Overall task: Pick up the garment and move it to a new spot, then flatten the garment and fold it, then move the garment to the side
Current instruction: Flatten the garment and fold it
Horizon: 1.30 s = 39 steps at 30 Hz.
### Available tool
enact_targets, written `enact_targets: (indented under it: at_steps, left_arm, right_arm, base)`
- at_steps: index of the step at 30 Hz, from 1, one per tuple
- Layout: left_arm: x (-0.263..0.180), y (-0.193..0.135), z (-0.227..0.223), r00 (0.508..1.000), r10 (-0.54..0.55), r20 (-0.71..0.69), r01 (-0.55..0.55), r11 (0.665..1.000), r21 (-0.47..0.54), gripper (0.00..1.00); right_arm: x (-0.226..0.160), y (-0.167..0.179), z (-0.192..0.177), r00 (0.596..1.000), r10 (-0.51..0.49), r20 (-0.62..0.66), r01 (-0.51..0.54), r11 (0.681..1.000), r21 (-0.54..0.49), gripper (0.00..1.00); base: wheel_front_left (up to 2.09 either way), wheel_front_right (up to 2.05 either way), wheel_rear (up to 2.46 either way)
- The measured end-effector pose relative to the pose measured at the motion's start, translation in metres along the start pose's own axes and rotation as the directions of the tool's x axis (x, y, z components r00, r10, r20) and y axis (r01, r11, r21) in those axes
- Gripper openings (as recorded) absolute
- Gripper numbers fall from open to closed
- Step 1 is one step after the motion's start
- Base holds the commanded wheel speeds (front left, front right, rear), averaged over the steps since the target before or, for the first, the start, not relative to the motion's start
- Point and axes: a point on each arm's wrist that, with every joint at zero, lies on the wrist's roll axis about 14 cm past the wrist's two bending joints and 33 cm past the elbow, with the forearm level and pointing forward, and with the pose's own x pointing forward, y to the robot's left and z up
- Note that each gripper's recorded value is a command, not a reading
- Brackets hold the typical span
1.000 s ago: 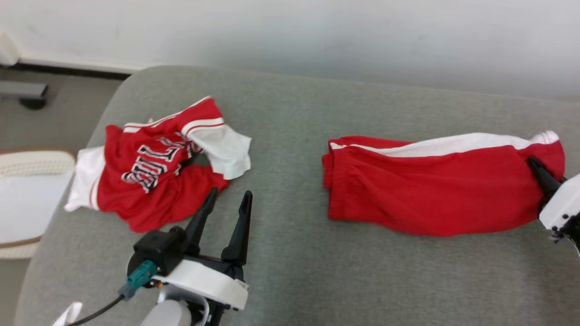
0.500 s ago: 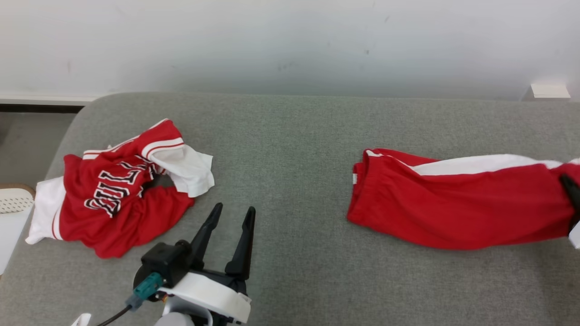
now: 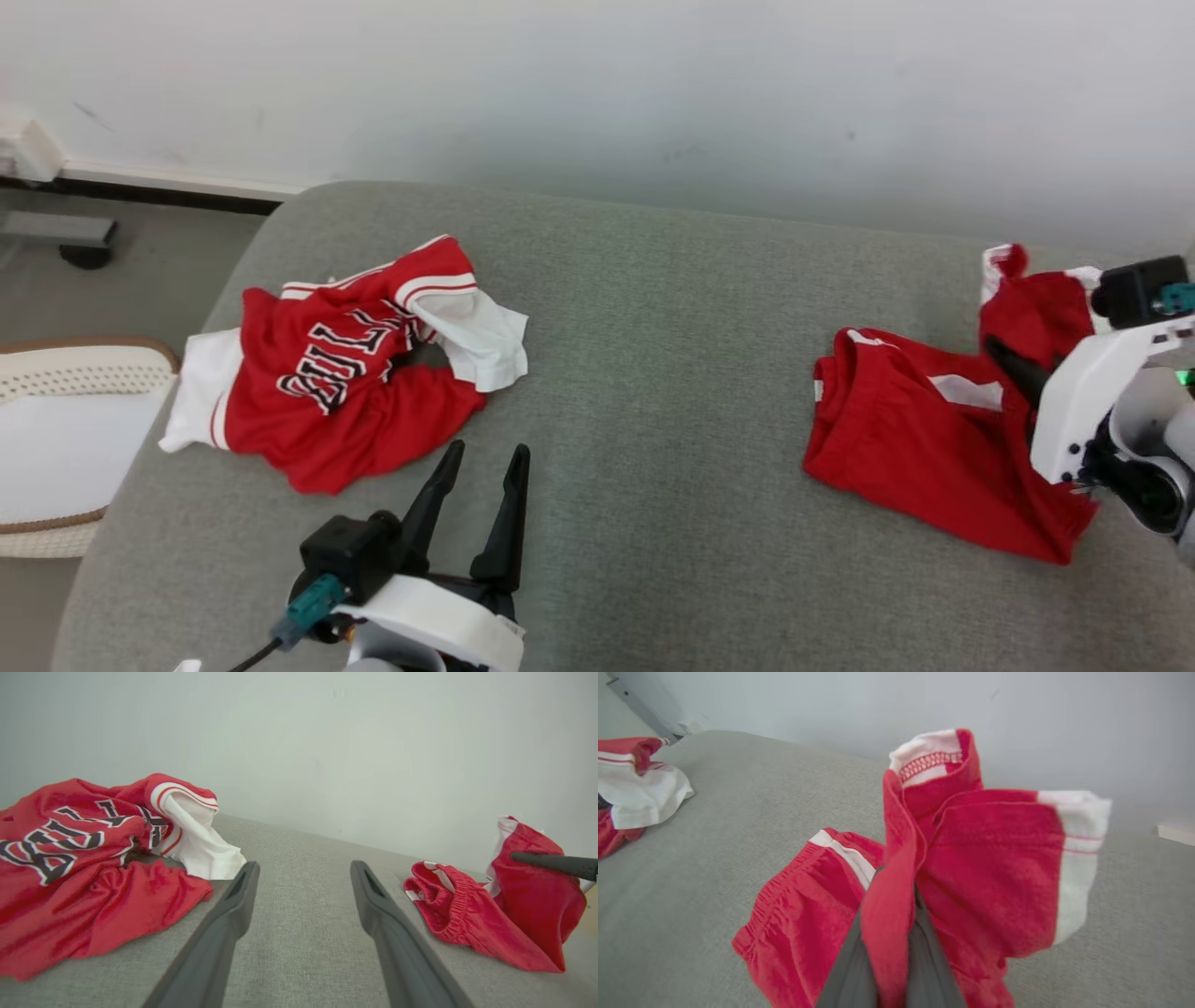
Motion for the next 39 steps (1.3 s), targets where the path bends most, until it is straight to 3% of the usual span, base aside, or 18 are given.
enact_targets:
  at_steps: [7,9,10,11,17,22,25,29,32,39]
  left_arm:
    - [-0.013,0.014,0.002,0.999,0.05,0.003,-0.05,0.999,-0.003,1.0]
    - [-0.015,0.016,0.003,0.998,0.058,0.004,-0.058,0.998,-0.005,1.0]
    - [-0.015,0.017,0.002,0.998,0.062,0.003,-0.062,0.998,-0.006,1.0]
    - [-0.016,0.018,0.002,0.998,0.065,0.001,-0.065,0.998,-0.008,1.0]
    - [-0.011,0.012,0.003,0.999,0.054,0.006,-0.054,0.998,-0.024,1.0]
    - [-0.004,0.006,0.007,0.999,0.039,0.023,-0.038,0.999,-0.024,1.0]
    - [-0.001,0.003,0.009,0.999,0.028,0.03,-0.028,0.999,-0.02,1.0]
    - [0.001,-0.006,0.012,0.999,0.001,0.041,-0.001,1.0,-0.021,1.0]
    - [0.003,-0.011,0.009,0.999,-0.019,0.035,0.02,1.0,-0.023,1.0]
    - [0.006,-0.012,0.001,1.0,-0.028,0.013,0.029,0.999,-0.026,1.0]
  right_arm:
    - [0.028,0.044,-0.017,0.987,0.067,-0.149,-0.077,0.995,-0.061,0.0]
    - [0.033,0.054,-0.019,0.983,0.085,-0.163,-0.096,0.993,-0.064,0.37]
    - [0.034,0.06,-0.02,0.982,0.098,-0.163,-0.109,0.992,-0.064,0.84]
    - [0.034,0.065,-0.021,0.979,0.11,-0.169,-0.122,0.991,-0.062,1.0]
    - [0.024,0.08,-0.015,0.981,0.165,-0.105,-0.168,0.986,-0.022,1.0]
    - [0.001,0.075,0.027,0.977,0.174,0.124,-0.177,0.984,0.011,1.0]
    - [-0.022,0.045,0.054,0.952,0.101,0.288,-0.119,0.992,0.046,1.0]
    - [-0.057,-0.017,0.058,0.913,-0.075,0.401,0.039,0.995,0.096,1.0]
    - [-0.07,-0.048,0.046,0.896,-0.175,0.409,0.13,0.982,0.136,1.0]
    - [-0.052,-0.061,0.009,0.899,-0.266,0.347,0.183,0.95,0.253,1.0]
  base:
    - [0.0,0.0,0.0]
    - [0.0,0.0,0.0]
    - [0.0,0.0,0.0]
    - [0.0,0.0,0.0]
    - [0.0,0.0,0.0]
    - [0.0,0.0,0.0]
    - [0.0,0.0,0.0]
    - [0.0,0.0,0.0]
    - [0.0,0.0,0.0]
    - [0.0,0.0,0.0]
